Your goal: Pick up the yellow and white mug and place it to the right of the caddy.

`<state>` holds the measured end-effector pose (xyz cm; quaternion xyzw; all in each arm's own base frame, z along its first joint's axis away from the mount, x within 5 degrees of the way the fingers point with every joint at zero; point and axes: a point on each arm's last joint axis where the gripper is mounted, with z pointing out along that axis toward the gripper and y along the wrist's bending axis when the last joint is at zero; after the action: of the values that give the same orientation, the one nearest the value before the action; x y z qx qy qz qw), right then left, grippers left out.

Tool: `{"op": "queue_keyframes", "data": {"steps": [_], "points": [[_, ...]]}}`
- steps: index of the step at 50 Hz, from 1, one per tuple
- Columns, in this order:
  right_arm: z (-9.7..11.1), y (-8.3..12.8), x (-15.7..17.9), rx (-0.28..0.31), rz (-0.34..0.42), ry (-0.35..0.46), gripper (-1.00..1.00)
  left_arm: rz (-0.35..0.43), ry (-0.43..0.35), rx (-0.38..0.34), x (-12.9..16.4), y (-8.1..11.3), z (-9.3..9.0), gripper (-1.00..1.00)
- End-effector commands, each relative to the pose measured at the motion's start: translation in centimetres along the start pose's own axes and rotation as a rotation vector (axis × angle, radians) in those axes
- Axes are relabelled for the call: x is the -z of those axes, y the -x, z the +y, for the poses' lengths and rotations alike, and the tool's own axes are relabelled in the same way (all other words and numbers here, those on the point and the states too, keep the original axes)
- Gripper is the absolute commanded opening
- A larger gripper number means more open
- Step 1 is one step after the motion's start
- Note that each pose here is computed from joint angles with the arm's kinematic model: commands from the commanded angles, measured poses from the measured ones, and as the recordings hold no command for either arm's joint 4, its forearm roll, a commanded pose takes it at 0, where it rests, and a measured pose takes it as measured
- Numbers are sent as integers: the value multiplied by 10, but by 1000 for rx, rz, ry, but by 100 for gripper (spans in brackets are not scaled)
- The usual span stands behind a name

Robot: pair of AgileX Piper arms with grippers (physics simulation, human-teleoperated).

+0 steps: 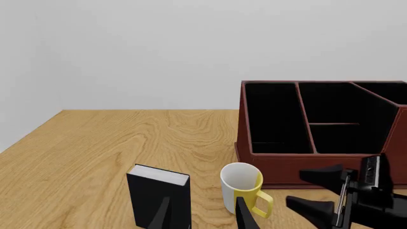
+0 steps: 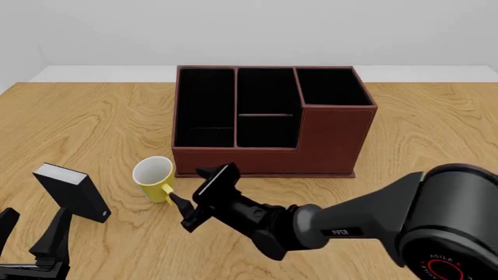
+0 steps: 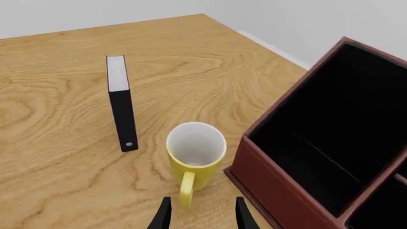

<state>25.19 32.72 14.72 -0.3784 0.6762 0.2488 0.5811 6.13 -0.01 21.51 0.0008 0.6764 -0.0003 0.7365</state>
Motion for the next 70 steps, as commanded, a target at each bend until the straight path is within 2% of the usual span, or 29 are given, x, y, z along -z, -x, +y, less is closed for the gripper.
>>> {"op": "queue_keyframes", "data": {"steps": [1, 39, 70], "points": [[4, 0, -7, 4, 4, 9, 100, 0, 0, 0, 0, 0, 0, 100], [9, -2, -26, -1, 11, 21, 100, 0, 0, 0, 0, 0, 0, 100], [17, -17, -43, -16, 33, 36, 100, 0, 0, 0, 0, 0, 0, 100]]}}
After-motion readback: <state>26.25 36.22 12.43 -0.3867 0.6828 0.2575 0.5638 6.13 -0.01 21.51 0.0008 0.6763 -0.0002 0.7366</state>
